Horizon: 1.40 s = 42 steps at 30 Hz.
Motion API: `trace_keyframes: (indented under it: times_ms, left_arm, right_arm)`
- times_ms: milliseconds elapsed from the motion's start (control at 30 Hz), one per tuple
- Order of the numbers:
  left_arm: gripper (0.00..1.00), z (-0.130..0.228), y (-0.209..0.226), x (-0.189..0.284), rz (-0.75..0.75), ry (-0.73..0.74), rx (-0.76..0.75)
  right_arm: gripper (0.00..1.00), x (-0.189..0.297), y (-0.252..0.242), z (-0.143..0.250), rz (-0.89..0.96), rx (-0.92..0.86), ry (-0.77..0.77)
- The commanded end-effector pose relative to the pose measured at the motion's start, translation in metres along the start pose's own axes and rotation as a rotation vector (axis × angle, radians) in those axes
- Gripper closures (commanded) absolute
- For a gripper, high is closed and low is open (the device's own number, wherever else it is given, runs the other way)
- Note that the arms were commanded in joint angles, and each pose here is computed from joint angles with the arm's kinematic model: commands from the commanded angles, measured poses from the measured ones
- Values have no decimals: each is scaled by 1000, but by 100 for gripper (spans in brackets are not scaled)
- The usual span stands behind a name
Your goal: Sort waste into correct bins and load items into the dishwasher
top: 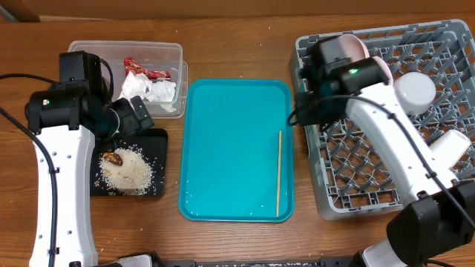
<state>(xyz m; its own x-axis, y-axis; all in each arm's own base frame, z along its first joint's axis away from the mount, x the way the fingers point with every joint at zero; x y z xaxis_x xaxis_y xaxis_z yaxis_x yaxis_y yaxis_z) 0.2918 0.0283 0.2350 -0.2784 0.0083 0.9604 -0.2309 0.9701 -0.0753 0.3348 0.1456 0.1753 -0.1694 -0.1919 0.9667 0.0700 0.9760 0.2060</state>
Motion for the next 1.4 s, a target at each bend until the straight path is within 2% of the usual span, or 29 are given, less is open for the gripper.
trace_keyframes:
  times_ms: [0, 333, 533, 800, 1033, 1133, 1367]
  left_arm:
    - [0, -3, -1, 6, 7, -23, -6]
    - [0, -3, -1, 6, 7, -23, -6]
    - [0, -4, -1, 6, 7, -27, -6]
    - [0, -4, -1, 6, 7, -26, -6]
    - [0, -4, -1, 6, 7, -26, -6]
    - [0, -4, -1, 6, 7, -26, -6]
    - [0, -4, -1, 6, 7, -26, -6]
  right_arm:
    - [62, -16, 17, 17, -22, 14, 54]
    - [60, -98, 12, 62, 73, -47, 219]
    - [57, -129, 8, 86, 97, -33, 260]
    - [57, -158, 0, 108, 142, -14, 322]
    - [92, -165, -3, 113, 163, -33, 344]
    - [96, -165, -3, 112, 163, -37, 343]
    - [96, -140, 7, 102, 146, -47, 317]
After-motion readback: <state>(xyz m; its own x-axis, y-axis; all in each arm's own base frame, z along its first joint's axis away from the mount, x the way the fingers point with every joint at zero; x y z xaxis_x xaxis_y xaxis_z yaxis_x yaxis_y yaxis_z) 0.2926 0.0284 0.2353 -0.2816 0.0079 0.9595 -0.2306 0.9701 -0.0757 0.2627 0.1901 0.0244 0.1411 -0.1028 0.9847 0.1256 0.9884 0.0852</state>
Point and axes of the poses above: each gripper's point midway between its finger pads, its own x axis back along the fingers, its own y axis along the line the jaws close on, z = x × y, the point moved 2 cm from there along x, back along the fingers, and after that the axes turned 15 degrees about -x, right-handed, at the moved point
